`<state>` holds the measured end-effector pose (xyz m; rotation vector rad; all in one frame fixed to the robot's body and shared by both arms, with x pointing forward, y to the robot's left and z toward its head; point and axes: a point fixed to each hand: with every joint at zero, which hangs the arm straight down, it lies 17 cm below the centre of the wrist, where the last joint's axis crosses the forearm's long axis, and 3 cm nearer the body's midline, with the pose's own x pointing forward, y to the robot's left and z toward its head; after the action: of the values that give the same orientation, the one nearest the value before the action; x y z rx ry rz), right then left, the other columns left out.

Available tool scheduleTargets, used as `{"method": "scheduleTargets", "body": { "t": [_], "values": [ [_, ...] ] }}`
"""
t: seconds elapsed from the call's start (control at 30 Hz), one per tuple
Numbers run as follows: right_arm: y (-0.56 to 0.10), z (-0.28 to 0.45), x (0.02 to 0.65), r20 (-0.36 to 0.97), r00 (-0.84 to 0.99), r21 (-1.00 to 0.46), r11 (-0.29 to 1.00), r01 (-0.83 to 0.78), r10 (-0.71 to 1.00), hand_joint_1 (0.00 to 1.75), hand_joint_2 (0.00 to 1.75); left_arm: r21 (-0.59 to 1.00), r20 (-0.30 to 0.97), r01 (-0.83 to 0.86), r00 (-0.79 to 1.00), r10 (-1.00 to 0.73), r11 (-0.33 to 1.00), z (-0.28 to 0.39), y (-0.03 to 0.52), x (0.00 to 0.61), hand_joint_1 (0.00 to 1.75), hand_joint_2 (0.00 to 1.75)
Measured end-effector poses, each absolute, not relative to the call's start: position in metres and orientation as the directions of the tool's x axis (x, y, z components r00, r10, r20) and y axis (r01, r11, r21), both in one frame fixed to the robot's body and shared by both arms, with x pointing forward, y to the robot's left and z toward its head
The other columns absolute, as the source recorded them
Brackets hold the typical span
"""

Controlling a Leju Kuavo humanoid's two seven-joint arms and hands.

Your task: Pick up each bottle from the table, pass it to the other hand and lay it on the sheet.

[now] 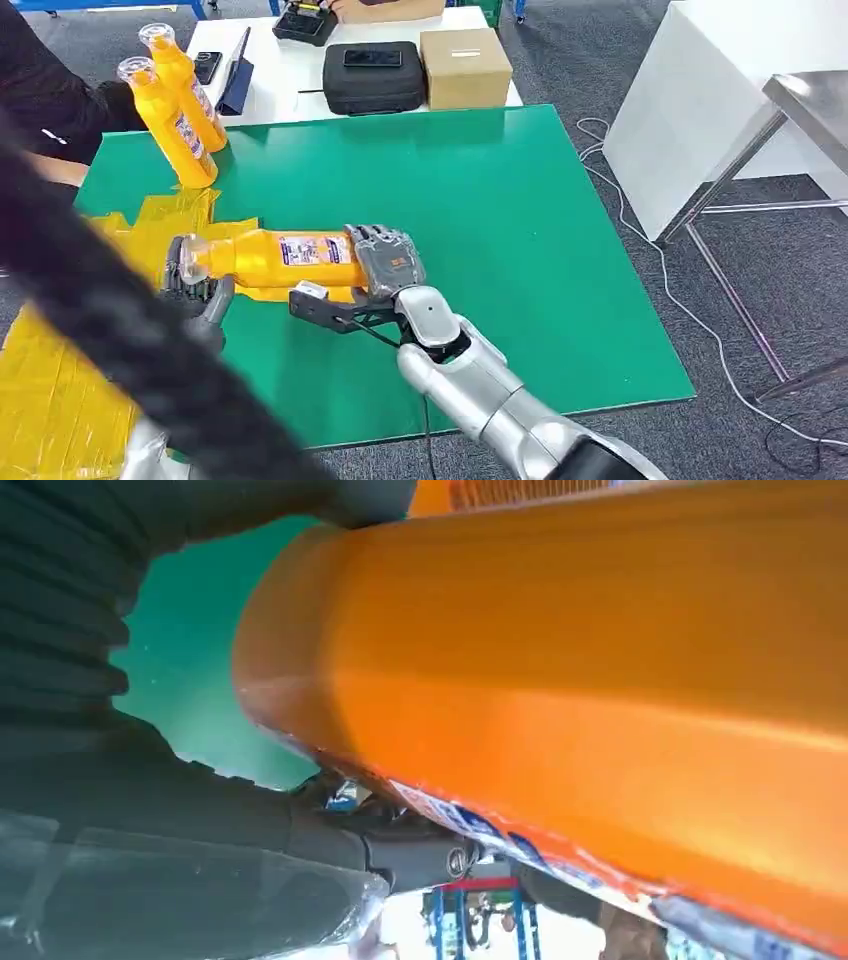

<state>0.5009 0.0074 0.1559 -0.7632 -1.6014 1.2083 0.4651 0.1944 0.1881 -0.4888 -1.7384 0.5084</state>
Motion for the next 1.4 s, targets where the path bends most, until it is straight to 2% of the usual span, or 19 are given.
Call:
{"method": "scheduleTargets", "body": {
  "t": [0.13,0.9,1.2,1.4],
  "values": [
    [0.014,0.145,0.500,0.302,-0.354,-0.953,0.290,-0.089,0.885,1.75,1.75,-0.627,0.753,0.110,-0.168,0.637,0.771,0.186,0.183,0.464,0.00,1.75],
    [0.019,0.146,0.507,0.277,-0.347,-0.961,0.261,-0.093,0.896,1.75,1.75,-0.599,0.782,0.155,-0.100,0.615,0.786,0.176,0.152,0.464,0.00,1.75],
    [0.031,0.147,0.499,0.236,-0.375,-0.972,0.218,-0.091,0.896,1.75,1.75,-0.441,0.875,0.066,-0.191,0.445,0.895,0.180,0.163,0.469,0.00,1.75],
    [0.062,0.142,0.476,0.233,-0.429,-0.972,0.194,-0.133,0.873,1.75,1.75,-0.439,0.874,0.038,-0.216,0.436,0.898,0.184,0.175,0.468,0.00,1.75]
  ]
}}
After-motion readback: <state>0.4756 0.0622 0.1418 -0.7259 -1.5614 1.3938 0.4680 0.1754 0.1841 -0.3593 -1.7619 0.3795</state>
